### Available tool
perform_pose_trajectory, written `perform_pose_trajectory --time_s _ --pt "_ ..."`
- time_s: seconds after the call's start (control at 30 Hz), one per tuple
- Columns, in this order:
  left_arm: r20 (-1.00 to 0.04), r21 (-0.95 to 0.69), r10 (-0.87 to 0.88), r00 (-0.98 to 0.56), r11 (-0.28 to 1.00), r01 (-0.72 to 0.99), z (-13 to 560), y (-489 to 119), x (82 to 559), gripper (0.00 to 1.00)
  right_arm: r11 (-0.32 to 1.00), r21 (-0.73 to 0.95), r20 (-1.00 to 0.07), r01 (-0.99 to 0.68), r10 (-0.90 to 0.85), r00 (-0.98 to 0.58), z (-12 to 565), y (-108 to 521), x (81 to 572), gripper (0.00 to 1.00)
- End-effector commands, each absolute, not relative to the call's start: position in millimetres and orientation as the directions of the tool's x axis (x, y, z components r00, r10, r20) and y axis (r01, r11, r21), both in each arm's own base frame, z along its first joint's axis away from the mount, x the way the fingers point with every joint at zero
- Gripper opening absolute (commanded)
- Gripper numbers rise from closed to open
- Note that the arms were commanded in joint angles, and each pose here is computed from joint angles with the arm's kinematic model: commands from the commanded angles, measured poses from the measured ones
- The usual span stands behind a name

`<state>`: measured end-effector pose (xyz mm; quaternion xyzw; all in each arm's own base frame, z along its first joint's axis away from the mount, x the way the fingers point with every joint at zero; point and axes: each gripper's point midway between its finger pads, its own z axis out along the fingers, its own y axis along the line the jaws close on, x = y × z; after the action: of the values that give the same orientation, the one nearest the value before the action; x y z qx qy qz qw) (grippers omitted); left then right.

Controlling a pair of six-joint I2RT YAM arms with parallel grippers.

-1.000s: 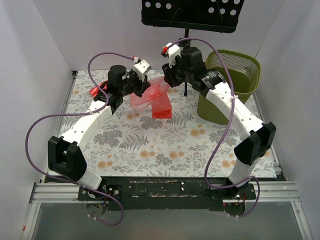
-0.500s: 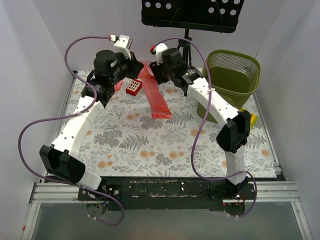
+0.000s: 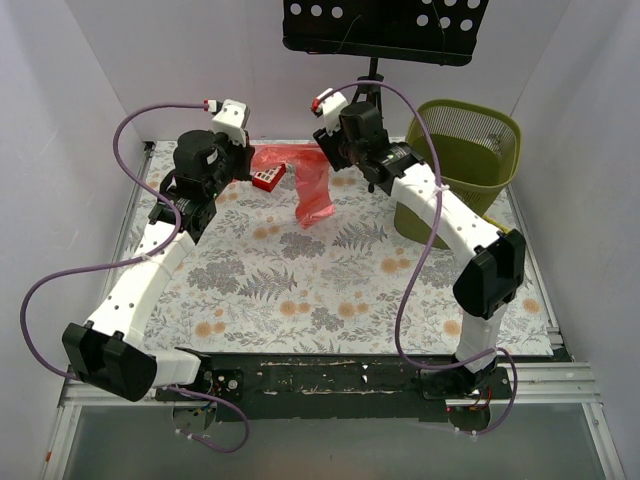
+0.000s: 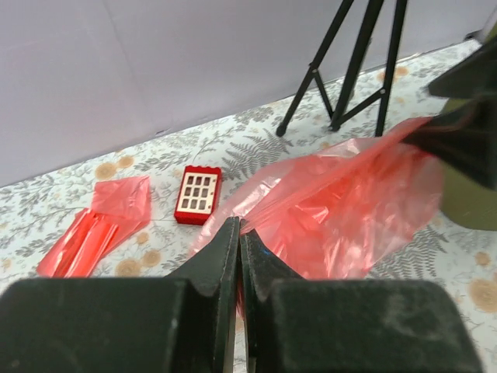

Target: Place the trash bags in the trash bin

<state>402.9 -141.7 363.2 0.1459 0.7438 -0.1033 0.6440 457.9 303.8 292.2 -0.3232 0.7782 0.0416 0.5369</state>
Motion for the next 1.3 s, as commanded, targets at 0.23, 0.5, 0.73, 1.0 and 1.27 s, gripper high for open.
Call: perform_pose_trajectory --time_s 0.23,0.5,0.73,1.0,1.27 --pt "-0.987 0.157 0.162 -0.023 0.978 0.137 383.6 -79.9 409.7 0.0 0.693 -0.484 -0.774 -0.534 -0.624 -0.109 310.0 236.2 439.3 0.56" --pt "-0.992 0.061 0.093 -0.086 0.947 0.317 373.9 -114.0 403.5 0.0 0.406 -0.373 -0.866 -0.834 -0.476 0.156 338.9 283.0 346.8 0.59" --pt "-0.987 -0.042 0.019 -0.16 0.928 0.369 368.9 -129.8 401.0 0.0 0.089 -0.455 -0.877 -0.886 -0.219 0.428 375.3 326.3 252.6 0.61" --pt "-0.987 -0.073 -0.014 -0.161 0.926 0.37 380.9 -130.3 395.0 0.0 -0.045 -0.533 -0.821 -0.845 -0.215 0.529 352.5 385.7 239.5 0.62" --pt "-0.988 -0.071 -0.013 -0.151 0.921 0.383 389.6 -129.5 383.9 0.0 0.166 -0.629 -0.766 -0.759 -0.3 0.569 347.5 426.2 288.2 0.62"
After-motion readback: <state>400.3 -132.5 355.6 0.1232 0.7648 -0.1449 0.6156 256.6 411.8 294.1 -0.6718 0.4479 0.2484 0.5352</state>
